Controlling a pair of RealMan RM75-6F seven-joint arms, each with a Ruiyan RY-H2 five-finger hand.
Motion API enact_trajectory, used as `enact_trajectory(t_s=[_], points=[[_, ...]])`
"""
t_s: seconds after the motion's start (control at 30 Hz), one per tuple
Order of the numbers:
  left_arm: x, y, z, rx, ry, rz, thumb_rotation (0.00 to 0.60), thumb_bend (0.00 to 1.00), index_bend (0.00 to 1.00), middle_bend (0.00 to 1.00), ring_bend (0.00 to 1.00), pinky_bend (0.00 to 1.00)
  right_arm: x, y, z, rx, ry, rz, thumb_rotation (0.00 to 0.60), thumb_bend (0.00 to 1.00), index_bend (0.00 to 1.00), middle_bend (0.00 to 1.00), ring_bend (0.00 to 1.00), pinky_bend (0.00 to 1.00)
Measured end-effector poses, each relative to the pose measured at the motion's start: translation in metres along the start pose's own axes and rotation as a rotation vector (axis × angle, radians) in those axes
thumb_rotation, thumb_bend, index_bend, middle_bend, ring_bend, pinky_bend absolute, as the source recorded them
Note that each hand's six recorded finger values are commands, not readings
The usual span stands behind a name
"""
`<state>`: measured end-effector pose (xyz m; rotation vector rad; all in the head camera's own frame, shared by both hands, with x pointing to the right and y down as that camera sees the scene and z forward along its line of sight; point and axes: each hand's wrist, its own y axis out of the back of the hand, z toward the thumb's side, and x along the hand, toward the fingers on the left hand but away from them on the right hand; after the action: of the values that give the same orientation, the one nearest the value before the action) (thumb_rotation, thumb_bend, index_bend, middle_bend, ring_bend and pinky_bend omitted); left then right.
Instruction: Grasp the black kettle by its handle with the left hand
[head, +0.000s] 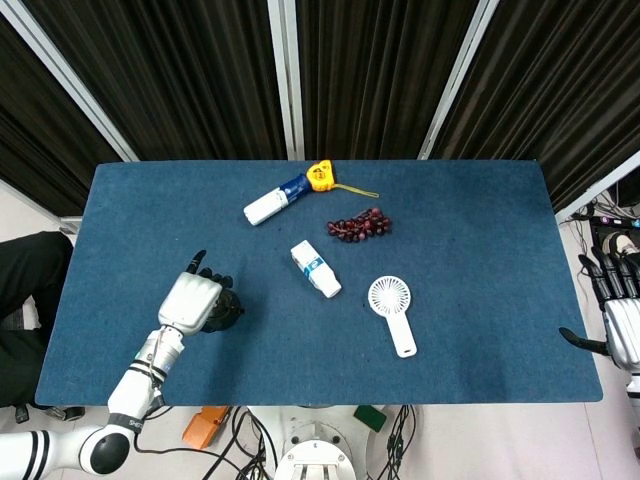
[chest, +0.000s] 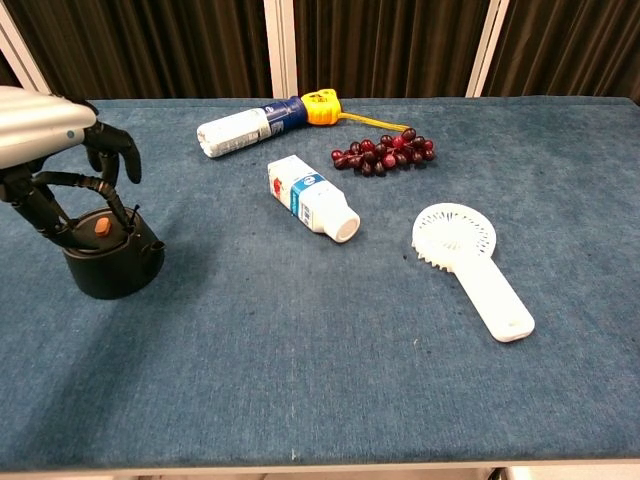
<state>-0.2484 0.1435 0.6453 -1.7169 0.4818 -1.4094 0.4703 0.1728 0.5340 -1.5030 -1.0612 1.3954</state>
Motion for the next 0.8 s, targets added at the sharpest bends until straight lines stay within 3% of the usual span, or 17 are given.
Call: enact_trajectory(t_s=[0.53,0.8], points=[[-0.002,-0.011,-0.003,0.011,0.03,-0.04,0.598,0.14,0.53,0.58,0.45,0.0,-0.001,-0.005,-0.002,-0.003,-0.006,0.017,0.6,0.0,0.0,0.03,0.0,0.0],[-0.001,-0.015,-0.003,0.014,0.03,-0.058,0.6,0.14,0.63,0.68,0.54,0.0,-0.001,-0.007,-0.003,-0.006,-0.012,0.022,0.6,0.0,0.0,0.03,0.0,0.0]])
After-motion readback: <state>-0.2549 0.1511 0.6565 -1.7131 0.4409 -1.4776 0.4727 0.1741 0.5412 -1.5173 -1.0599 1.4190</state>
